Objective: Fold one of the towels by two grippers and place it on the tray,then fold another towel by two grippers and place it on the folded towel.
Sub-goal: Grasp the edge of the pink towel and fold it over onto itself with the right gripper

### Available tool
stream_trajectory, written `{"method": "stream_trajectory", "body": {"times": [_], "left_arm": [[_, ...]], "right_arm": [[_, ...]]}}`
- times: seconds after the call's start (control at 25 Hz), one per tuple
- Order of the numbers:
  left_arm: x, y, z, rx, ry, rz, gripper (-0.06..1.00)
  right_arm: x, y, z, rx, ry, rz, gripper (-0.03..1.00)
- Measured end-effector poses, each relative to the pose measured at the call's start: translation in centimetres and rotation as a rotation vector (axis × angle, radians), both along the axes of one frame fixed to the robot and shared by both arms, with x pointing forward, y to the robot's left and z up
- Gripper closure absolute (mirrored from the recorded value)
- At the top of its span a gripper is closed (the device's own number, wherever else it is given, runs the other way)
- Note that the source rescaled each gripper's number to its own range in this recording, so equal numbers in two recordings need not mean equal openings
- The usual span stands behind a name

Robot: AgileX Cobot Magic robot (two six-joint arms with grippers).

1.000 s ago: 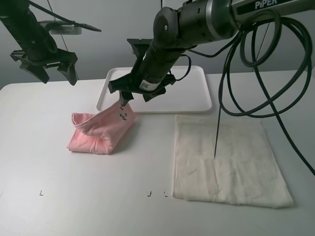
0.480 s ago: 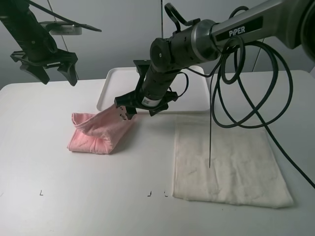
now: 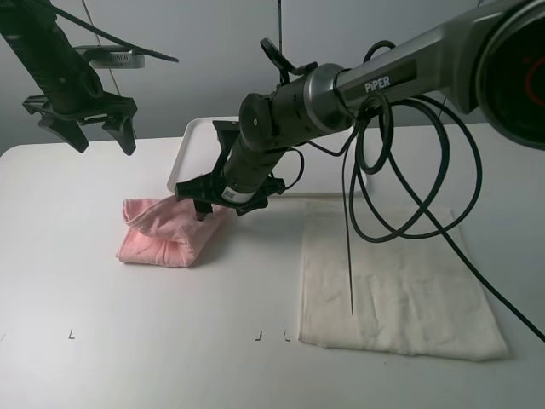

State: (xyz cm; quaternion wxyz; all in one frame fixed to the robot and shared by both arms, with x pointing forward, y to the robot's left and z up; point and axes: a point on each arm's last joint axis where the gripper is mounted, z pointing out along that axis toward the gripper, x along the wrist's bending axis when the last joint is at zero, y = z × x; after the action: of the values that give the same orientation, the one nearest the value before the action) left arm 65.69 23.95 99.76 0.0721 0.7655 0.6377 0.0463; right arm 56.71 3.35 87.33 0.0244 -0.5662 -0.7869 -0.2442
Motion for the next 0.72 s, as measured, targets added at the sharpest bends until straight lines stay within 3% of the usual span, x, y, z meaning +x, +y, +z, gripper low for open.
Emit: {"method": "stream_trajectory", "body": {"times": [0.72], "left_arm": [[0.0, 0.0, 0.0, -0.001, 0.000, -0.001, -0.05]], "right_arm": [[-3.2, 3.6, 0.4, 0.088, 0.008, 0.021, 0.26]]}}
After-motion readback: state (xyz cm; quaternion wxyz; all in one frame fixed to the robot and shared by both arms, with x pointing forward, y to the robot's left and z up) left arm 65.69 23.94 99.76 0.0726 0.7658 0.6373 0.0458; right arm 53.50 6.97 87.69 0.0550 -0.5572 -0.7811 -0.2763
